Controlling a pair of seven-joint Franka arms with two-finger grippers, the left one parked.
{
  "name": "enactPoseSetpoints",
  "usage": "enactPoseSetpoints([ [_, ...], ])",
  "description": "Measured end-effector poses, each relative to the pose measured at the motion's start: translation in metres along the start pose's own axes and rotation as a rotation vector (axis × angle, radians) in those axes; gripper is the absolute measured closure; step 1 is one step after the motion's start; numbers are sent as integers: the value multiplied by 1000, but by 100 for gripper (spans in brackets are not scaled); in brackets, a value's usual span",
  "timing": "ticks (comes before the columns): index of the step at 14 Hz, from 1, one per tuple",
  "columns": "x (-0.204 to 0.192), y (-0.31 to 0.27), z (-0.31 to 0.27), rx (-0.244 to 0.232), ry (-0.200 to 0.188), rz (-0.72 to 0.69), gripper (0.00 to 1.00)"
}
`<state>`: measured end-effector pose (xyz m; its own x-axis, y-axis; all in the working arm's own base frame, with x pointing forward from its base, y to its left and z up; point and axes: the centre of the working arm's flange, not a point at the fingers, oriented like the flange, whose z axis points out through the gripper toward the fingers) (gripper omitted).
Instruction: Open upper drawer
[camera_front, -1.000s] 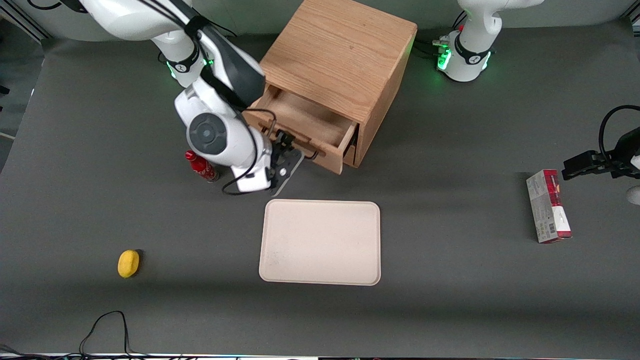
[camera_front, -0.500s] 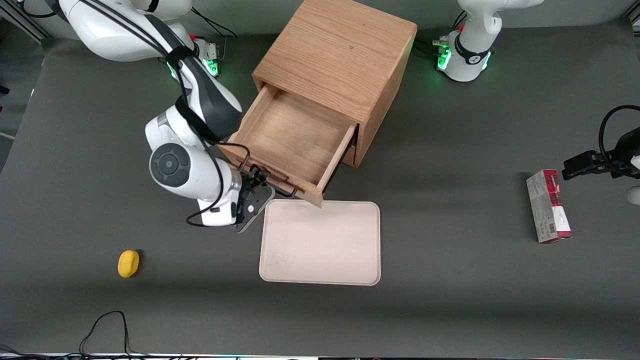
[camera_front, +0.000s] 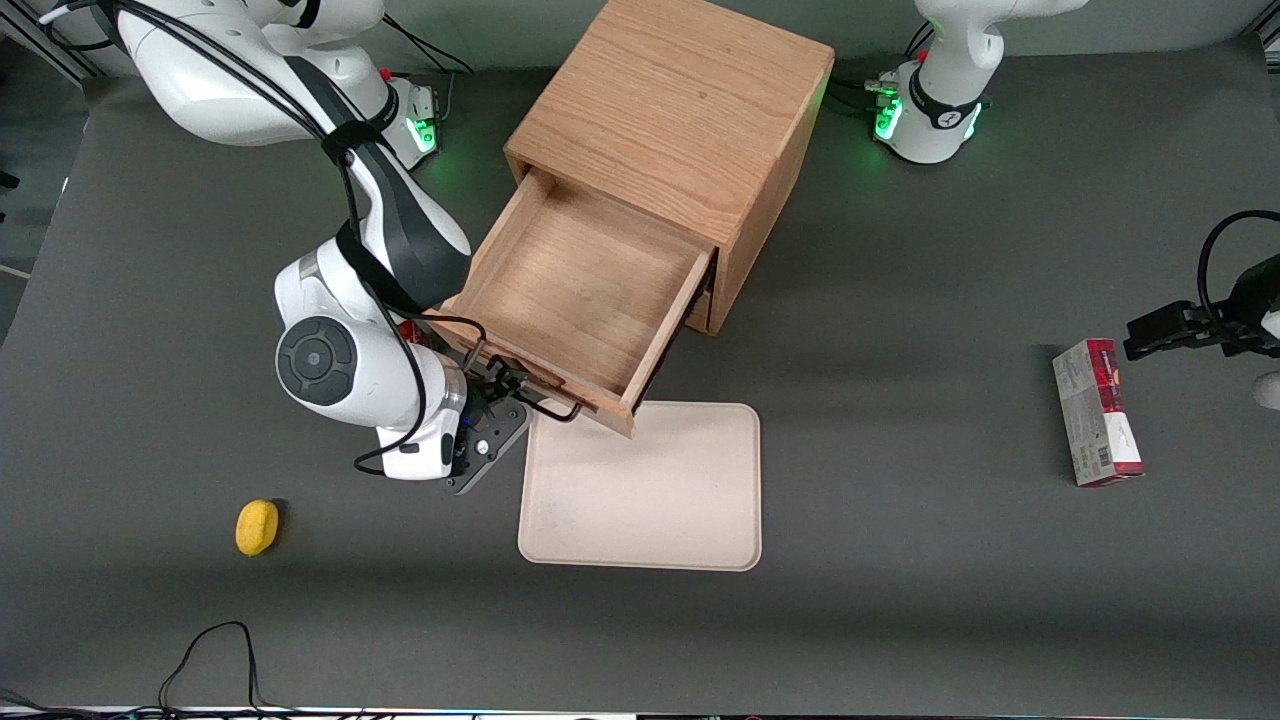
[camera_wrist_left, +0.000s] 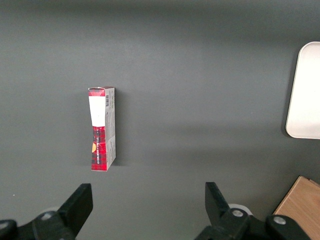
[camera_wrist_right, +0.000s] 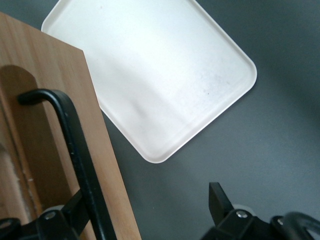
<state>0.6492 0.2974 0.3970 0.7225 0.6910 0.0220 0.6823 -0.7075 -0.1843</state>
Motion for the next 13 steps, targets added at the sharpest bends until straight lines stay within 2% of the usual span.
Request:
enactPoseSetpoints([
  [2,4,-3,-24,-22,34,-9,0],
  [4,2,-6,-62,-71,68,-20,0],
  [6,-5,-12,-98,-97,79,-20,0],
  [8,-18,-3,-133,-140,115,33,0],
  [9,-30,6,-151,-160,118,76,0],
  [11,-64,19,-180,-185,78,151,0],
  [13,-100,22,-193,-203,62,324,0],
])
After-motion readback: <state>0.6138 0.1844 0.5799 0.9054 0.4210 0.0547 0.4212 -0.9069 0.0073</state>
